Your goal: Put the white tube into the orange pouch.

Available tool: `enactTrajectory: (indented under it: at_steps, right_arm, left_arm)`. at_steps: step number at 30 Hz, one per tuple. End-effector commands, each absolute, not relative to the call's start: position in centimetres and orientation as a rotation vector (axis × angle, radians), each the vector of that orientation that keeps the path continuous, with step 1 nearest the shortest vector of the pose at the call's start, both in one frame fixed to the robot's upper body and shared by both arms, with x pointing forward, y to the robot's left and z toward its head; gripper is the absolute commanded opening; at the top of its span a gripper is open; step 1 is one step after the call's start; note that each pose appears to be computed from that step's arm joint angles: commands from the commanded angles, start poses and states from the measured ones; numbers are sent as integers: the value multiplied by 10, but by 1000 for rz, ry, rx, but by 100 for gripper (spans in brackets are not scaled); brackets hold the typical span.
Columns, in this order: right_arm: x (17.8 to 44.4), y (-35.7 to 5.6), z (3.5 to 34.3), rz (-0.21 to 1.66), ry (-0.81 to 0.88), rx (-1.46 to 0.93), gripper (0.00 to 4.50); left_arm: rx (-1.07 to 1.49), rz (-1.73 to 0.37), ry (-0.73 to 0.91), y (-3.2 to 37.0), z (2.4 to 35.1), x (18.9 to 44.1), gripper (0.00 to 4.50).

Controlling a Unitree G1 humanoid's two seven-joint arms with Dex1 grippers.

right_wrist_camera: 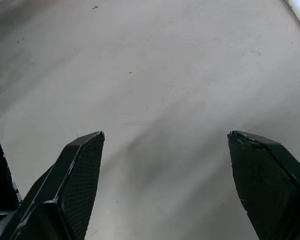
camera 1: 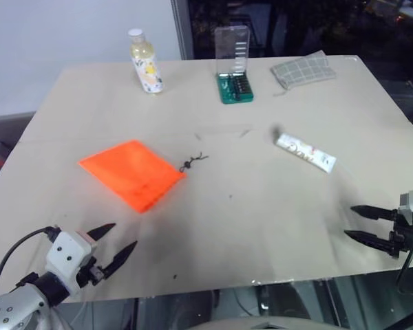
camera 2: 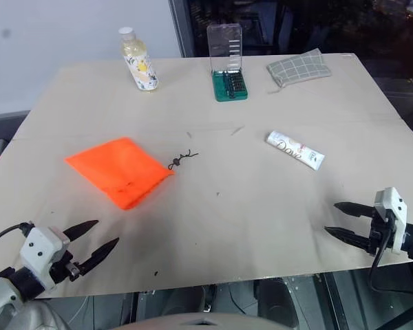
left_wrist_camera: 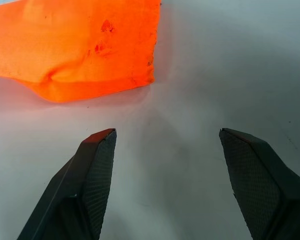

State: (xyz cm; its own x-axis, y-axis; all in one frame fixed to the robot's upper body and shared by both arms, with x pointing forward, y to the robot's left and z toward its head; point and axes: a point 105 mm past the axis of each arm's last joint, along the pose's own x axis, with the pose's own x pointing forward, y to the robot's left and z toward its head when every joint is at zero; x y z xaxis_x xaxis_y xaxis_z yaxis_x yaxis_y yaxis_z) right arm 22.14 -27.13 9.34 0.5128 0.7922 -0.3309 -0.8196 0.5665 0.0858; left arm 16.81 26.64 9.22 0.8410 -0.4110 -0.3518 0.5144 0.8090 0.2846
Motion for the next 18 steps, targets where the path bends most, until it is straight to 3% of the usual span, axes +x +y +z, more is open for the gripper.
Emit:
enactTrajectory:
  at_steps: [1, 18]
  right_arm:
    - [225, -267, 106, 997, 307, -118, 398]
    - [230, -259, 106, 1017, 302, -133, 398]
  left_arm:
    - [394, -535, 256, 260, 101, 166, 340]
    - [342, -578, 226, 252, 102, 167, 340]
